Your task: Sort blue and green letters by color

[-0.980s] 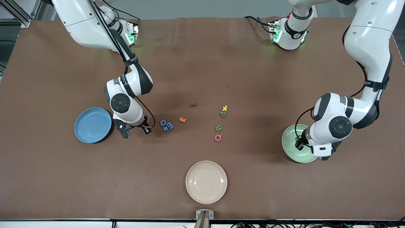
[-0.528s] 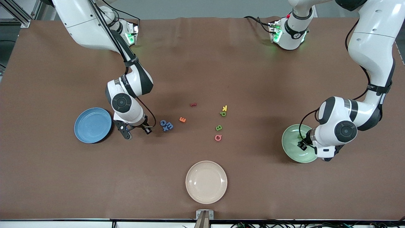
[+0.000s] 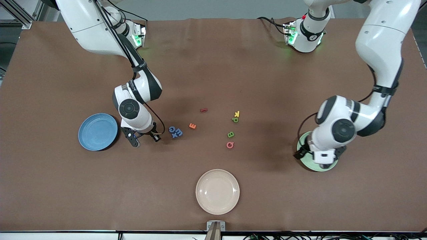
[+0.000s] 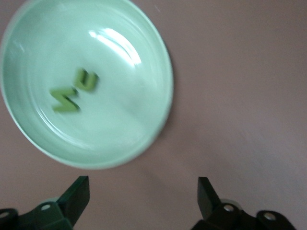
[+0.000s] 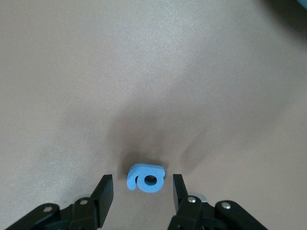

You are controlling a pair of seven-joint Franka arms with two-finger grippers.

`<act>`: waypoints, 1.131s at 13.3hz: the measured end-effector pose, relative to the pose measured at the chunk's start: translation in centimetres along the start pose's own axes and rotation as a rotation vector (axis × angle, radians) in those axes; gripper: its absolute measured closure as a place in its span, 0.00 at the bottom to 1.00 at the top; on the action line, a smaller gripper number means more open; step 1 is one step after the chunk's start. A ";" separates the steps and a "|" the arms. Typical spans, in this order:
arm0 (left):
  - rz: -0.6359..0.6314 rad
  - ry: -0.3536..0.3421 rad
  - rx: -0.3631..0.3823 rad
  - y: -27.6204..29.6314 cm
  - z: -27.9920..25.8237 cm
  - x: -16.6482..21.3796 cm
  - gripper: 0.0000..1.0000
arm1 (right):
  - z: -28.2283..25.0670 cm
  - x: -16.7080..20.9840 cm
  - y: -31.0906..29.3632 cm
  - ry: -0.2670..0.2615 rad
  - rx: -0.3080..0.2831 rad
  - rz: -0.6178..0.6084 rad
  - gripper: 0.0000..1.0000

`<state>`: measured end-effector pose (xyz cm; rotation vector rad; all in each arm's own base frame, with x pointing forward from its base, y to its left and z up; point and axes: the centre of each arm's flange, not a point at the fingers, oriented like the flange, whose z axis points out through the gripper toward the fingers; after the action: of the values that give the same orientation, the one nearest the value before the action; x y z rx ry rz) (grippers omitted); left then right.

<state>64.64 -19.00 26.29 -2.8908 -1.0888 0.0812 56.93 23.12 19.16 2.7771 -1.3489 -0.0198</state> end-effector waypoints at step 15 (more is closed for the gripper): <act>0.356 0.057 -0.139 6.9 8.9 -26.0 0.29 | 1.5 0.2 0.1 -0.002 -0.002 -0.007 0.49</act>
<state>49.07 -41.13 17.77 -3.1558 -0.5827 -0.0655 56.91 22.79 17.71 2.7812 -1.3387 -0.0248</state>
